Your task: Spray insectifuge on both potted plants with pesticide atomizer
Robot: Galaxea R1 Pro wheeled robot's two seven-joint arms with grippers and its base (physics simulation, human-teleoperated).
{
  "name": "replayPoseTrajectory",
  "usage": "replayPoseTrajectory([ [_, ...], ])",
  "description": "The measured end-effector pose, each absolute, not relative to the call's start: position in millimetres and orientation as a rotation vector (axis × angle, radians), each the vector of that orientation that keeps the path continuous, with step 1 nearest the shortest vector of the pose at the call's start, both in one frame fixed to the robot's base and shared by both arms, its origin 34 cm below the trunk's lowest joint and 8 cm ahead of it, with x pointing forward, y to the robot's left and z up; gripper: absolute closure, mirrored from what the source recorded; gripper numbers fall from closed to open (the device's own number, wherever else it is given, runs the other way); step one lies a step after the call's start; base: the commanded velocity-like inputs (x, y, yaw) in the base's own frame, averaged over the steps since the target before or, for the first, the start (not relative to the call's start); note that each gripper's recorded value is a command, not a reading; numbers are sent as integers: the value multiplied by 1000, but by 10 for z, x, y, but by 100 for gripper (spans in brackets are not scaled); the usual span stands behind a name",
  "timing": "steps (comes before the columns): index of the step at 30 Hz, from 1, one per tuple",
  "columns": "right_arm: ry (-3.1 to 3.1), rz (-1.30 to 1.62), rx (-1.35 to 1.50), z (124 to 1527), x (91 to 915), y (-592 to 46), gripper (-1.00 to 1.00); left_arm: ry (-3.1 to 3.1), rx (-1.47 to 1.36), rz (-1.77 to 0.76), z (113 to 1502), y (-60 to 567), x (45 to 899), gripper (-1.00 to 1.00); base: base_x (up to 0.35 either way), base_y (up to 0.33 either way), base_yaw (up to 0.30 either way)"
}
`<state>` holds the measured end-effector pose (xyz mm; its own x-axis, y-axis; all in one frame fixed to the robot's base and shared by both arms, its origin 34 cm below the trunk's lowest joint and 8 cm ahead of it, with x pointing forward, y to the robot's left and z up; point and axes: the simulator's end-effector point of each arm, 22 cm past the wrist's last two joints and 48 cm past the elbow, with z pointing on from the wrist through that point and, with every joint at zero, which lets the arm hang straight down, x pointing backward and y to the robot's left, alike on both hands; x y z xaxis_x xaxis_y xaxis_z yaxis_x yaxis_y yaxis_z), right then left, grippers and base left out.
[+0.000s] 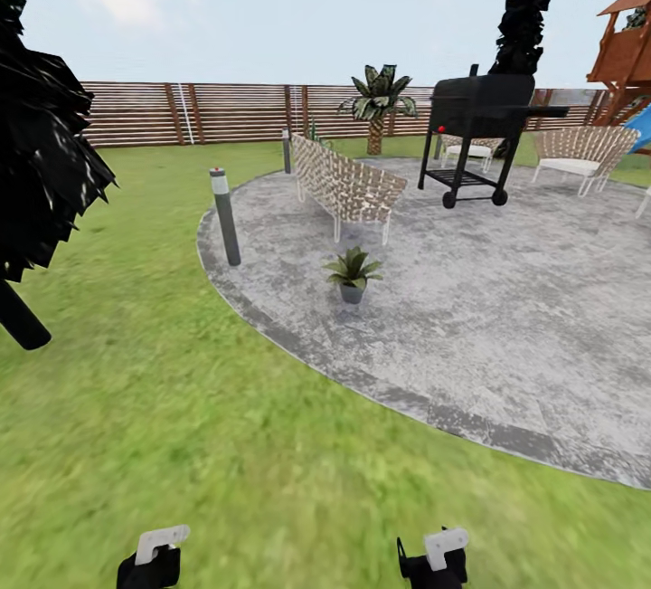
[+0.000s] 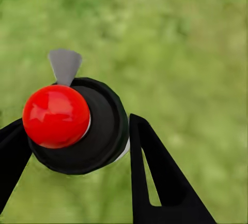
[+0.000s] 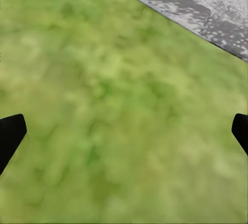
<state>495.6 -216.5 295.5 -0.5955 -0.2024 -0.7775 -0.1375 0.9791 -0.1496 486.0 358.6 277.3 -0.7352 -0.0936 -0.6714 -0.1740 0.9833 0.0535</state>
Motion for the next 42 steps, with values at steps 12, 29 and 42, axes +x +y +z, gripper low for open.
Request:
replayPoseTrajectory([
  [12, 2217, -92, -236, 2955, 4956, -2165, -100, 2409, -185, 147, 2746, 3586, 4797, 100, 298, 174, 0],
  [29, 2217, -92, -236, 2955, 4956, -2165, -100, 2410, -183, 147, 2743, 3585, 4789, 100, 315, 131, 0],
  [42, 2217, -92, -236, 2955, 4956, -2165, -100, 2409, -183, 147, 2744, 3585, 4790, 100, 323, 114, -7],
])
